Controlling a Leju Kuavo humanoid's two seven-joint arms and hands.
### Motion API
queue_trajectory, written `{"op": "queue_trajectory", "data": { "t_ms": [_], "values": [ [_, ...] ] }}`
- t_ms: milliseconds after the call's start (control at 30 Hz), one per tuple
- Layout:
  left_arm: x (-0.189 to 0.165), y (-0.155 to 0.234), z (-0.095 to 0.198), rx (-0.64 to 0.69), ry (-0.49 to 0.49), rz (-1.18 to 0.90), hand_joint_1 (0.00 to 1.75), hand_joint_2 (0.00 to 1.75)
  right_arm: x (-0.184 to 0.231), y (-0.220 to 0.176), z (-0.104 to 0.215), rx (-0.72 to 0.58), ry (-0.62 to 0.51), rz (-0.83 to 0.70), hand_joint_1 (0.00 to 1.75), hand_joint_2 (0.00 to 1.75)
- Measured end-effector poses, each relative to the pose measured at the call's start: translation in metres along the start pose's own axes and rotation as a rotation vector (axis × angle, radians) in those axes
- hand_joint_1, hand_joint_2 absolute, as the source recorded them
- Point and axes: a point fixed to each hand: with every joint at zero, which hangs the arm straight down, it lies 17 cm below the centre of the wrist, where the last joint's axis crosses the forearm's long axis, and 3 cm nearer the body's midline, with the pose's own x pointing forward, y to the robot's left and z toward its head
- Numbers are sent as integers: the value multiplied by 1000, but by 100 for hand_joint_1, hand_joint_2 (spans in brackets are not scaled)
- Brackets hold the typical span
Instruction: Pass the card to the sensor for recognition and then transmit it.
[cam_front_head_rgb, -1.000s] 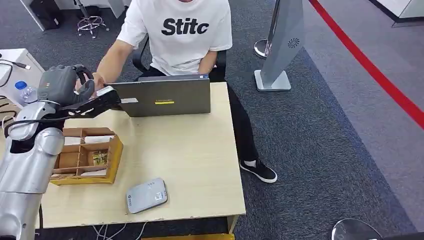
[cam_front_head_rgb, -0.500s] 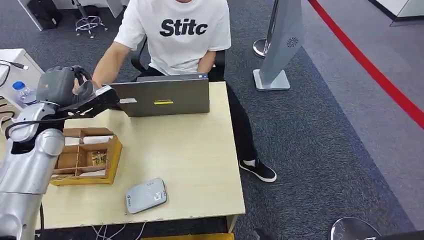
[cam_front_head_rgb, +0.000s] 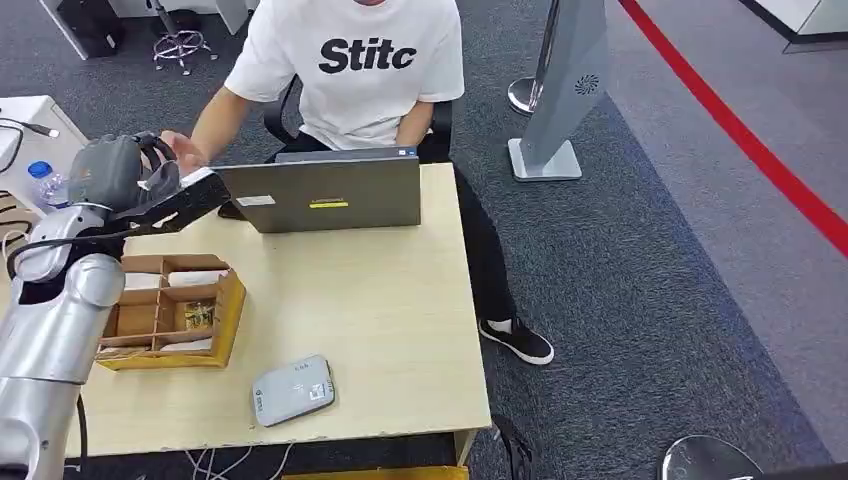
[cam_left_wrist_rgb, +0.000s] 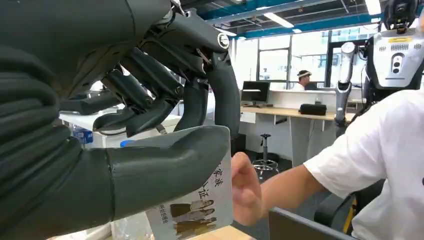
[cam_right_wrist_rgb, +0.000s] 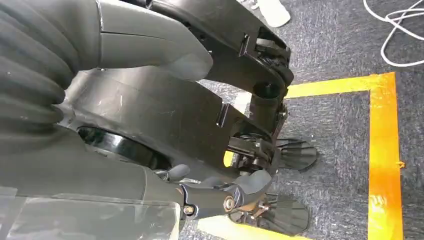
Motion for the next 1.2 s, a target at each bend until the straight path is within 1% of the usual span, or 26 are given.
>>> {"op": "queue_trajectory", "data": {
  "t_ms": [400, 500, 767, 833, 900, 933, 967, 1000, 1067, 1100, 1133, 1167, 1200],
  "values": [
    [-2, -1, 0, -2, 3, -1, 175, 175, 1, 1, 0, 2, -4, 0, 0, 175],
    [3, 0, 1, 9, -15, 30, 175, 175, 1, 1, 0, 4, -6, -5, 0, 175],
    [4, 0, 1, 13, -20, 37, 175, 175, 0, 1, 0, 4, -8, -6, 0, 175],
    [10, -7, 8, 30, -40, 98, 175, 175, -7, -1, -1, 7, -6, -16, 0, 175],
    [42, -27, 42, 35, -118, 187, 175, 175, -23, -6, -4, 5, 2, -45, 0, 175],
    [76, -56, 90, -24, -173, 379, 175, 175, -15, -8, -4, 13, -45, -173, 0, 175],
    [91, -66, 120, -14, -199, 437, 175, 175, -14, -10, -4, 20, -64, -238, 0, 175],
    [97, -78, 153, 3, -207, 456, 175, 175, -14, -10, -3, 32, -89, -294, 0, 175],
    [107, -104, 216, -10, -181, 506, 175, 175, -11, -14, -1, 61, -173, -446, 0, 175],
    [108, -108, 237, -18, -156, 538, 175, 175, -12, -25, 0, 35, -213, -519, 0, 175],
    [108, -108, 248, -24, -142, 559, 175, 175, -17, -38, 0, 6, -250, -584, 0, 175],
    [110, -108, 258, -38, -141, 573, 175, 175, -29, -63, 3, -29, -288, -667, 0, 175],
    [114, -109, 267, -59, -147, 584, 175, 175, -38, -75, 7, -31, -320, -728, 0, 175]
  ]
}}
